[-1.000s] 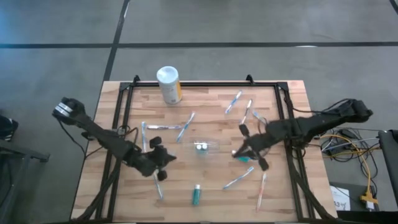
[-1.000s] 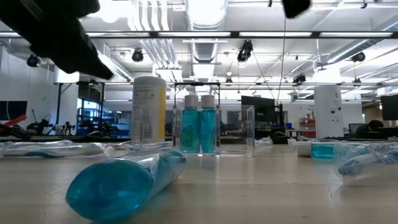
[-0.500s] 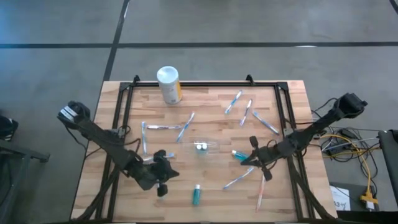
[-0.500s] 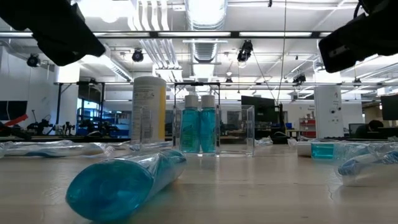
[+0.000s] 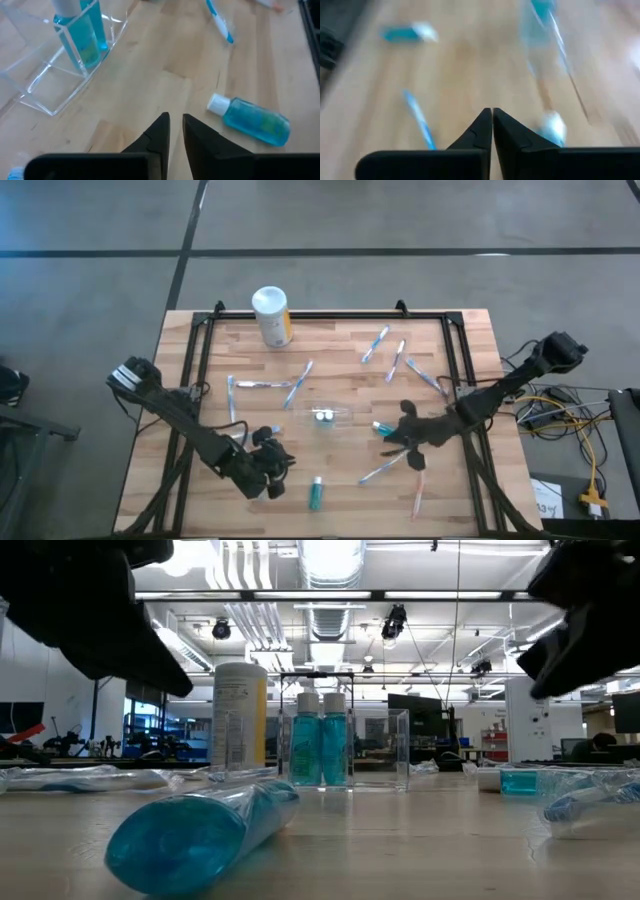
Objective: Pick & Place toothbrushing station
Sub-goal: Put the mouthwash into the transparent organizer
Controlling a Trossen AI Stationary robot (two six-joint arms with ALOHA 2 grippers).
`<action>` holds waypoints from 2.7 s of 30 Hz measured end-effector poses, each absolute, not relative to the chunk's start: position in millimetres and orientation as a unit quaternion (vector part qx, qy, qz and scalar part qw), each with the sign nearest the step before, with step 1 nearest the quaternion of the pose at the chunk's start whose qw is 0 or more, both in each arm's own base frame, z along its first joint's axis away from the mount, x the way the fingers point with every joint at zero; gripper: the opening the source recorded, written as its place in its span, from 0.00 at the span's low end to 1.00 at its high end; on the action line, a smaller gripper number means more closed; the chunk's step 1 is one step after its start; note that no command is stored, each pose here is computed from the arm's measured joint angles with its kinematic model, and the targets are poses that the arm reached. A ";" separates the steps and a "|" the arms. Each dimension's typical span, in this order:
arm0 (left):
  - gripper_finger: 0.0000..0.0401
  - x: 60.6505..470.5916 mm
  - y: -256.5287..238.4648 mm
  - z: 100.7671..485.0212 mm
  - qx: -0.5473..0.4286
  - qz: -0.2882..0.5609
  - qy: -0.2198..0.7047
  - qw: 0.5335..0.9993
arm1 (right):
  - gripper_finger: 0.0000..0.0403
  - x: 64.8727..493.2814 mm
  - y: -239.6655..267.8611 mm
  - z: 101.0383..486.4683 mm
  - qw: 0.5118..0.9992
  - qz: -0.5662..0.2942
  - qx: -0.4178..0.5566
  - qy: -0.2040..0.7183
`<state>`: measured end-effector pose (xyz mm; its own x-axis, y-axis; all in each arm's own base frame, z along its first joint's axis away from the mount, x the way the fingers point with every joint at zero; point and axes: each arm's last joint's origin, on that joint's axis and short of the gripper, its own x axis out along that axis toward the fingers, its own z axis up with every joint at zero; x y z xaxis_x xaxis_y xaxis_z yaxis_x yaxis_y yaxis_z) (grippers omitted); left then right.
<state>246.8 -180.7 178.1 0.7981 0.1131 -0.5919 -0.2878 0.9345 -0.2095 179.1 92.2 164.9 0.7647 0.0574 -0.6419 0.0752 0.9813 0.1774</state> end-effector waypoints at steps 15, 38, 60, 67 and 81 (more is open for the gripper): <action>0.16 239.8 -189.0 174.8 -0.111 0.084 0.307 0.941 | 0.61 227.1 91.5 176.4 0.818 -0.068 0.057 0.568; 0.16 234.6 -195.2 175.0 -0.106 0.075 0.306 0.943 | 0.33 244.3 60.9 130.2 0.746 -0.079 0.056 0.659; 0.16 239.2 -199.4 190.3 0.001 0.117 0.199 0.973 | 0.19 235.6 69.1 203.5 0.875 -0.025 0.070 0.479; 0.16 249.6 -208.4 215.2 0.055 0.099 0.131 0.985 | 0.19 230.9 90.7 256.5 0.952 0.081 0.065 0.288; 0.16 265.4 -197.3 301.5 0.036 0.102 0.188 0.976 | 0.21 253.2 120.1 238.8 0.964 0.110 -0.036 0.238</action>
